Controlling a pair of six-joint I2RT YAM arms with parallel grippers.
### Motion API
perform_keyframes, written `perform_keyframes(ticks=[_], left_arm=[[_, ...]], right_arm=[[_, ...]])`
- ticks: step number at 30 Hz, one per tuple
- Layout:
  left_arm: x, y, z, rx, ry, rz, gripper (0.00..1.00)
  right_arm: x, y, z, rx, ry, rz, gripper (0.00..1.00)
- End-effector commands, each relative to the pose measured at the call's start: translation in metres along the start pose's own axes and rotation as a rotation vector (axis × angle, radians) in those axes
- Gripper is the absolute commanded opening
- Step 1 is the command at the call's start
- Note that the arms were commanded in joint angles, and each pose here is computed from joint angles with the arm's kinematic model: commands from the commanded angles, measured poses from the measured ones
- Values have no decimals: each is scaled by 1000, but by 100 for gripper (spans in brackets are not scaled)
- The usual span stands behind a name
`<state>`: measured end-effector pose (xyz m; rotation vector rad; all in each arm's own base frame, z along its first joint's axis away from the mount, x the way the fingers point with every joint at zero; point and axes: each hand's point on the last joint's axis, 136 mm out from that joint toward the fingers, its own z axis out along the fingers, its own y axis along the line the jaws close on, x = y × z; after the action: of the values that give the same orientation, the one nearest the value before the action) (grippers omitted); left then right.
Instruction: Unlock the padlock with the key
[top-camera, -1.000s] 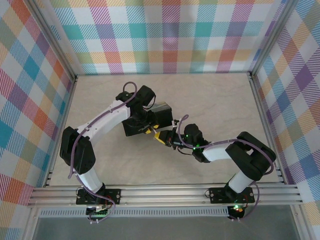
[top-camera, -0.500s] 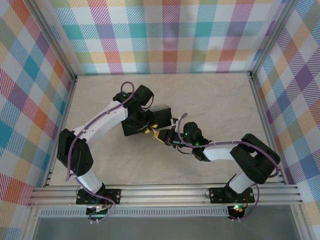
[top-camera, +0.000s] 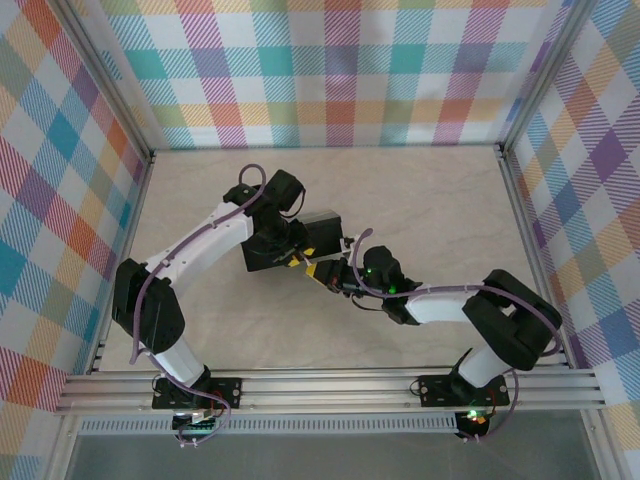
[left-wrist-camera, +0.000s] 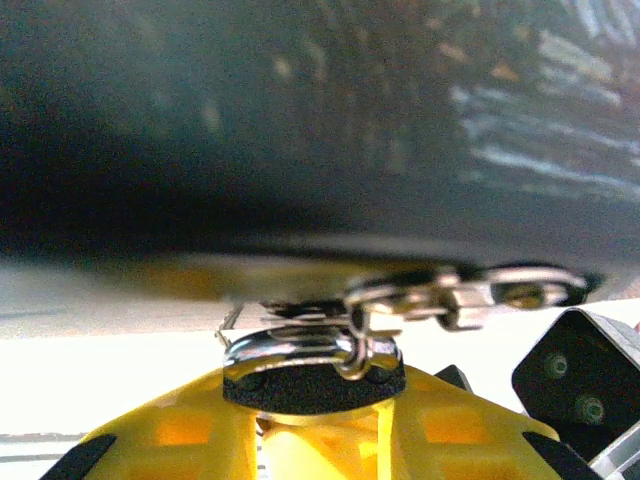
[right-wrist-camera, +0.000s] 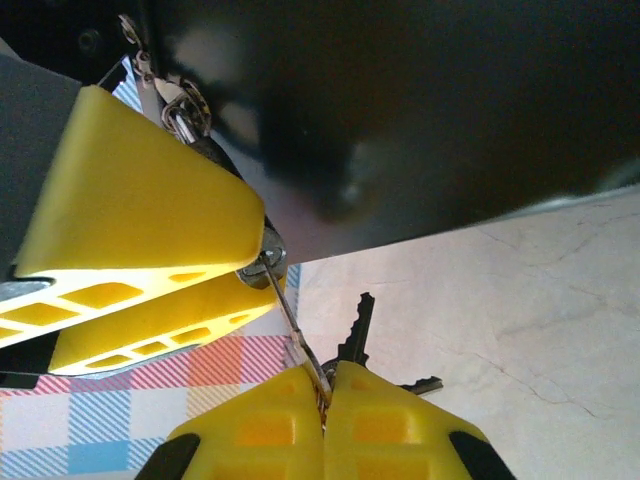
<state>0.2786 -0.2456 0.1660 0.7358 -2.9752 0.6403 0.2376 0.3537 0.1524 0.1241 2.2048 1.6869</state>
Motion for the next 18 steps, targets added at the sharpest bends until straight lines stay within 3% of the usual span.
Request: perform_keyframes(ticks=[1,9,15,18], left_arm=[[16,1,3,-2,69,40,0],[19,0,4,16,82,56,0],[20,-1,2,24,89,62,0],[19,-2,3,36,94,40,0]], right_arm=[[-17,90,-7,-173,-39,-258,0],[-13,114,0,-273,34,-304,0],[-25,102,-2,-161,-6,-346,0],[-26,109,-4,-196,-19,-350,0]])
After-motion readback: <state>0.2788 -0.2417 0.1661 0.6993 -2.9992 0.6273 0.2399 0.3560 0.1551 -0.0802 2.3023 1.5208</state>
